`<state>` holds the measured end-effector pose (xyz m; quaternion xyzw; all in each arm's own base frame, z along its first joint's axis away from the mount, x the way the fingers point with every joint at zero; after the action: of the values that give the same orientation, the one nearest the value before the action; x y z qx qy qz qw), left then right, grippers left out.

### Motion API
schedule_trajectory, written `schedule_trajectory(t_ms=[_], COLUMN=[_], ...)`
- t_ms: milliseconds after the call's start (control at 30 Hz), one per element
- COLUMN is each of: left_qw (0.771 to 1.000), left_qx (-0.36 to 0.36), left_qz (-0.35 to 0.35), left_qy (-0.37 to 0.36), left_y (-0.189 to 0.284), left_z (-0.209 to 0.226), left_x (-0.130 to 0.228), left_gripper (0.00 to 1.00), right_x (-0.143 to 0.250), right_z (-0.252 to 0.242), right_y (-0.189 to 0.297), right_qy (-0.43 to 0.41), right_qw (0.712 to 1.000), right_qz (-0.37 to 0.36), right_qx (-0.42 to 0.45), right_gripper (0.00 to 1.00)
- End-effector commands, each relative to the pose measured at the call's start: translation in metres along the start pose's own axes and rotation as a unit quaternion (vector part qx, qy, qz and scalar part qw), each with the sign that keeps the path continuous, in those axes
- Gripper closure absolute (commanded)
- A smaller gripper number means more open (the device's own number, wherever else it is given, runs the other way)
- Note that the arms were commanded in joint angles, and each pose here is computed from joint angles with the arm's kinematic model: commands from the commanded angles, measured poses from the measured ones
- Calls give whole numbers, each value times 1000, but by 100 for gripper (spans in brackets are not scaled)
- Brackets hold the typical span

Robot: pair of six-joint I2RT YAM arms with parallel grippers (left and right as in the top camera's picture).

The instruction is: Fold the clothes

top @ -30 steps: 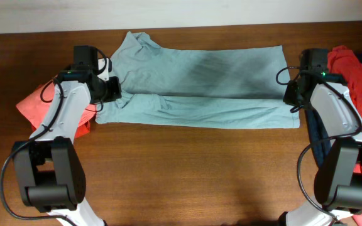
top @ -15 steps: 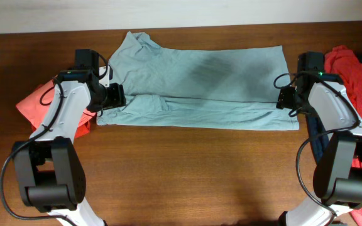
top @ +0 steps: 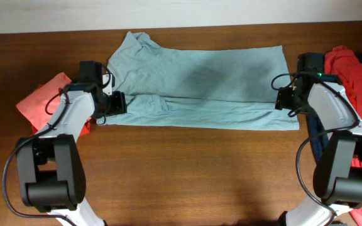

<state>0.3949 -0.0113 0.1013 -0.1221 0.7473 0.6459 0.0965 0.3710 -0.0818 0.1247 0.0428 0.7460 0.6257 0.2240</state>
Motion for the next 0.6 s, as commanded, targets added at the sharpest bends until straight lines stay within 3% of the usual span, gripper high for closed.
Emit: schedule_trajectory(t_ms=[0,400,567], left_qw=[1000,999,999], left_qx=[-7,-41,-41], left_qz=[-3,24,28], left_qy=[-13,-9,-9], left_y=[-9,-26,-30], left_z=[4,14,15], left_x=[9,37,43], left_gripper=[37,39,43], right_x=[10,46,56], right_z=[4,8,5], right_y=[-20,-56,-52], right_qy=[10,28,32], right_qw=[999,988,983], right_qz=[32,150,180], right_qx=[-8,-11,-3], right_gripper=[23,25,38])
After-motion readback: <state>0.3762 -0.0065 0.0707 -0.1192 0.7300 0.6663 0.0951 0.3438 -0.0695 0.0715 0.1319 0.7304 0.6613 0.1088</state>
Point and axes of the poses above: each gripper's point midway between its finger pads, its own y axis back along the fingers, its own z axis along the line the jaws close on, x = y × z, the point moved 7 cm from there along y, back along the fingers, and after that the axes turned 4 degrees about -y, right-handed, at the moved point
